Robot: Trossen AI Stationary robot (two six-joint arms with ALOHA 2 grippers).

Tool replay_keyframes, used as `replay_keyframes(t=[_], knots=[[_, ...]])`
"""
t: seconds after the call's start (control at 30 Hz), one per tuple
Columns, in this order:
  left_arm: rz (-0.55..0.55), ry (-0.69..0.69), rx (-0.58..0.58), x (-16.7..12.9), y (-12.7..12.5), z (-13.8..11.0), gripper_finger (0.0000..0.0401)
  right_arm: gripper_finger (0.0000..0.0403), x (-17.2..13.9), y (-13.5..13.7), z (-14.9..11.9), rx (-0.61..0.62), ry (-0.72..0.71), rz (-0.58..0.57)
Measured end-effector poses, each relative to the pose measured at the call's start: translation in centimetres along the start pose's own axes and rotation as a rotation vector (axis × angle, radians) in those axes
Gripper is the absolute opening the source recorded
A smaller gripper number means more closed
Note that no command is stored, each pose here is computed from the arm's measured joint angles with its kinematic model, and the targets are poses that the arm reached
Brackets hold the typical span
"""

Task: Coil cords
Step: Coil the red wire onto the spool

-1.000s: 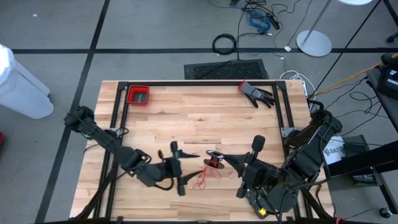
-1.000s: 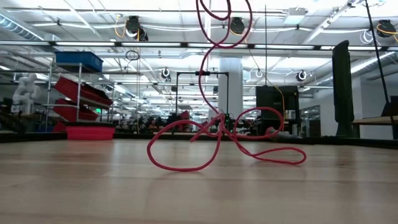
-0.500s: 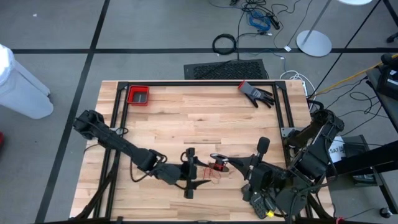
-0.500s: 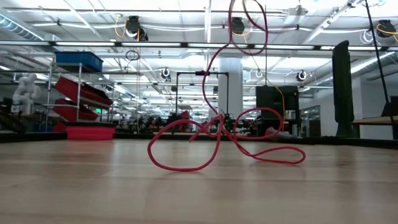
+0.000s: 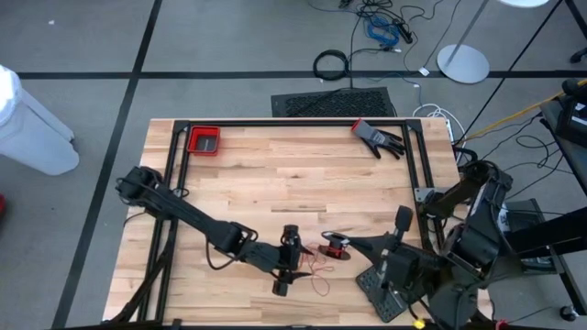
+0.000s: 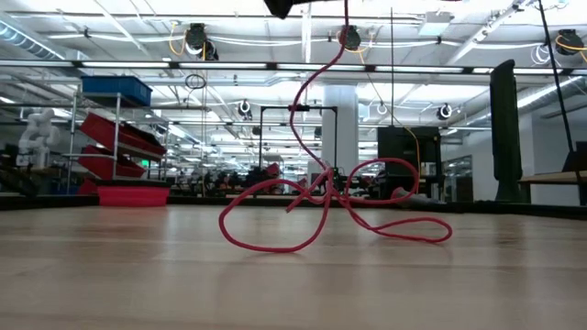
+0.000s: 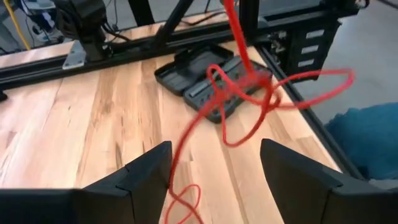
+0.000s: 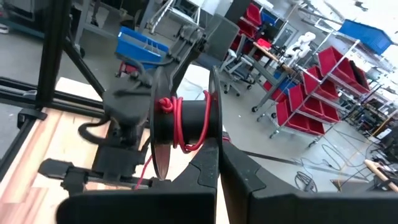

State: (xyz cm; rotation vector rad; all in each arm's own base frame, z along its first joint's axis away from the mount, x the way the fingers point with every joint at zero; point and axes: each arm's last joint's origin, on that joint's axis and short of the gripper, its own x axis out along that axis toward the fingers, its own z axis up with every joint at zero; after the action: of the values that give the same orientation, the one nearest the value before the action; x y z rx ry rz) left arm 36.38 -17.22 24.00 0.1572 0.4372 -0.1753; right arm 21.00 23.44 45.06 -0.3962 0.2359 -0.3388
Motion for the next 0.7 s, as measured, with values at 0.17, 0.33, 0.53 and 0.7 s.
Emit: replay_keyframes(t=[0.17,0.33,0.53,0.7], knots=[[0.011,0.015,0.035,0.5,0.3,-0.4,0.0194,0.0000,-0.8,0.2,0.0,-0.006,-0.014,-0.003],[0.011,0.020,0.054,0.5,0.3,-0.4,0.0091,0.0000,-1.4,0.1,0.1,-0.005,-0.024,0.000],[0.004,0.146,-0.007,0.4,0.1,-1.7,0.0011,0.0000,-2.0,0.1,-0.1,-0.015,-0.031,-0.022],[-0.079,0.316,-0.121,-1.0,-2.9,-3.4,0.0007,0.0000,-2.1,0.0,-0.1,-0.003,-0.033,-0.032]])
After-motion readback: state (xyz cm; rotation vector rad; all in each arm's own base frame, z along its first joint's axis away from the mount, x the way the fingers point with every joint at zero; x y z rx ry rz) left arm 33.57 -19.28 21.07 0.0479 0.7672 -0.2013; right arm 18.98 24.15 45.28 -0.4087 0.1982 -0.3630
